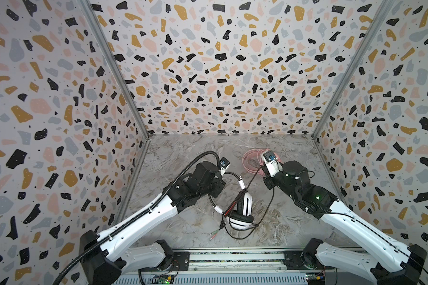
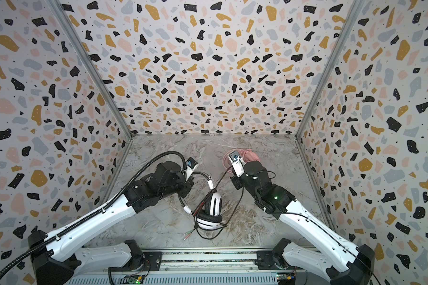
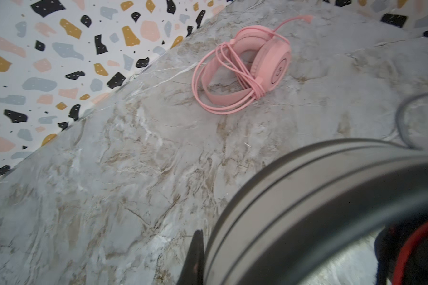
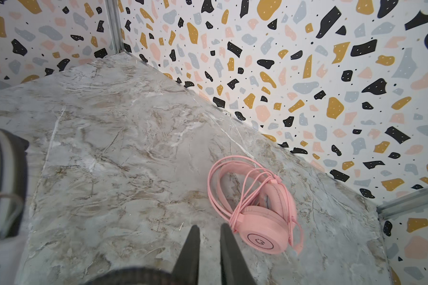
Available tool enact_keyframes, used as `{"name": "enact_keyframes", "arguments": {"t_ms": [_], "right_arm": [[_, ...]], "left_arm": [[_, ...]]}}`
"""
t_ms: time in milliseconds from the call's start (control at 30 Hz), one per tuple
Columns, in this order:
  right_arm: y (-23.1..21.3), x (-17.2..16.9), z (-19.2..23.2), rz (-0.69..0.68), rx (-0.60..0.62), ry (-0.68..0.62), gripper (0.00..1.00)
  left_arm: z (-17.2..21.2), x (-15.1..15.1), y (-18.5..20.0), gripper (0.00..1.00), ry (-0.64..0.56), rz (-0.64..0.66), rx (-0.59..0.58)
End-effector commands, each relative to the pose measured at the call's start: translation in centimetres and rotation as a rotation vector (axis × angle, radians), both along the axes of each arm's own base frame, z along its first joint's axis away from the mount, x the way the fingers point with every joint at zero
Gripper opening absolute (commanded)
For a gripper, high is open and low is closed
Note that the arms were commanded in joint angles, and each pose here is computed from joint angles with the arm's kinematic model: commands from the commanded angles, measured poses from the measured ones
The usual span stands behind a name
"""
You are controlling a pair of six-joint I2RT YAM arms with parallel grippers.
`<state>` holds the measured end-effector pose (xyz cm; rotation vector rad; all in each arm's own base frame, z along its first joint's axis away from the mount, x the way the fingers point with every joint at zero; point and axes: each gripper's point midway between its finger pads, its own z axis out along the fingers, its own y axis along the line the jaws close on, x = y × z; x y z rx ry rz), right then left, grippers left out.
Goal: Wrap the headphones
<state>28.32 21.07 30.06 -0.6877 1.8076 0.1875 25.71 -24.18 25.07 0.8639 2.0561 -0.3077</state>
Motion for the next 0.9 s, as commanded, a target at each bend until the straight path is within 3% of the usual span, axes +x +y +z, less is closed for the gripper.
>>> {"name": "enact_keyframes", "arguments": {"t_ms": [0,267,600,867], "right_arm": [[0.9,0.0,1.0,0.033,0.078,-0.009,0.19],[1.4,1.8,-2.2,0.03,0.151,0.076,0.2],[-1.2,5.1,-5.7,-0.049,0.226,0.186,0.18],[-3.1,8.8,-4.5,-0.074,0.316,0.204,0.08]], "left_arm": [[8.0,-1.7,-2.1,0.0,-0.095,-0.112,-0.269],[12.8,-4.6,-3.3,0.0,-0.085,-0.244,-0.449],[14.9,-3.1,-0.7,0.0,-0.186,-0.097,-0.464],[16.5,-3.8,-2.0,0.0,-0.172,-0.162,-0.536]]}}
